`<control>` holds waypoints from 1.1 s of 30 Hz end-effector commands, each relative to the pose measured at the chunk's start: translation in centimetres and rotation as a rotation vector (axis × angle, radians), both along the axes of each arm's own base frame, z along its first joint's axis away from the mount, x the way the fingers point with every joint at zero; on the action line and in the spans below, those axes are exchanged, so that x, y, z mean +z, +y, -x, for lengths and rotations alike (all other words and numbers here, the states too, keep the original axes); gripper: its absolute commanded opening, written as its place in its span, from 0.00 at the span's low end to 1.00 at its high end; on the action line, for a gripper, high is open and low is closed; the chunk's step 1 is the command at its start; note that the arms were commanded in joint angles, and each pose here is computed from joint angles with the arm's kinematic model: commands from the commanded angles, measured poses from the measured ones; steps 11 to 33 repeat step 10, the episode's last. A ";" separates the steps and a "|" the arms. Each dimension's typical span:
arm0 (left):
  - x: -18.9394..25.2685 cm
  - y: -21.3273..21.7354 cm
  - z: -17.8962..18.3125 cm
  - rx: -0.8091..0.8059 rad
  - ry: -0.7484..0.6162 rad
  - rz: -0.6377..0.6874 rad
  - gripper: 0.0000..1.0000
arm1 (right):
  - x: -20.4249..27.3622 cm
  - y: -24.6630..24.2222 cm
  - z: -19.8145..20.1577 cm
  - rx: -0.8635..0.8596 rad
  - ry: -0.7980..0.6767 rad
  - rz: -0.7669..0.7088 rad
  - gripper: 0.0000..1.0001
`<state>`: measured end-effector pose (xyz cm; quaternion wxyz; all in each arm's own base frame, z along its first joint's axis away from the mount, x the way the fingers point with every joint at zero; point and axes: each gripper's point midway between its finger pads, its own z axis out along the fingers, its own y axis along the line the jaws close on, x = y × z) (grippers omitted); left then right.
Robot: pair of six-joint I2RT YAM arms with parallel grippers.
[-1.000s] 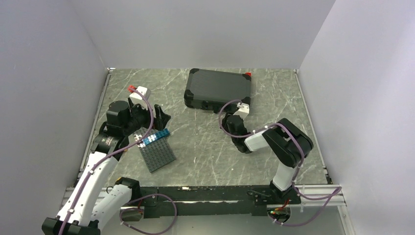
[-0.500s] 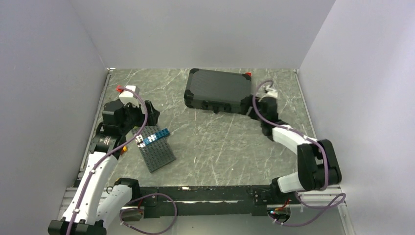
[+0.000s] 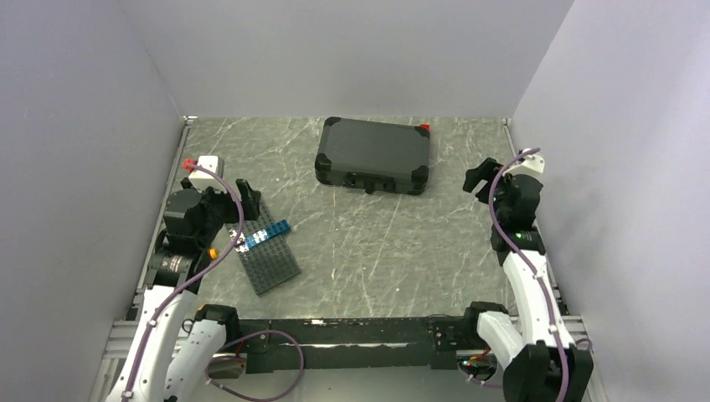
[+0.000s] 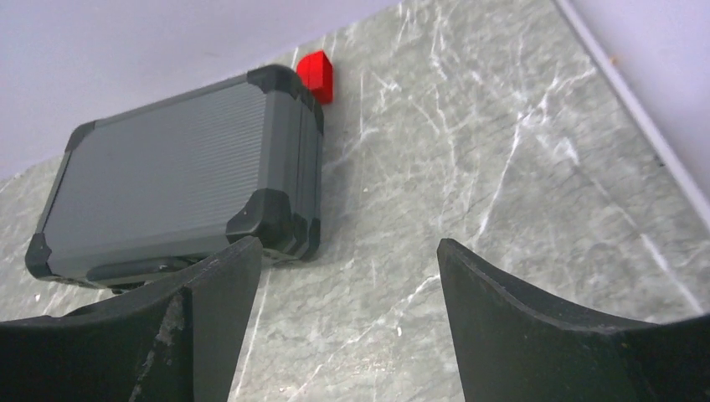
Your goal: Pack up texas hold em set
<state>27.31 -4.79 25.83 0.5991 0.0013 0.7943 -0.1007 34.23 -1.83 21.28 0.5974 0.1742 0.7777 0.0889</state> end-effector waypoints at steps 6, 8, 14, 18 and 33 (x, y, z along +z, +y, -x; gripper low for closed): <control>1.1 0.9 0.4 0.038 -0.060 -0.021 0.99 | 1.1 -0.9 1.8 -0.038 -0.059 0.077 0.82; 1.1 0.9 0.4 0.039 -0.065 -0.017 0.99 | 1.2 -1.0 2.0 -0.043 -0.061 0.079 0.82; 1.4 0.9 0.6 0.041 -0.067 -0.009 0.99 | 1.2 -1.2 2.0 -0.048 -0.057 0.085 0.82; 1.4 0.9 0.6 0.041 -0.067 -0.009 0.99 | 1.2 -1.2 2.0 -0.048 -0.057 0.085 0.82; 1.4 0.9 0.6 0.041 -0.067 -0.009 0.99 | 1.2 -1.2 2.0 -0.048 -0.057 0.085 0.82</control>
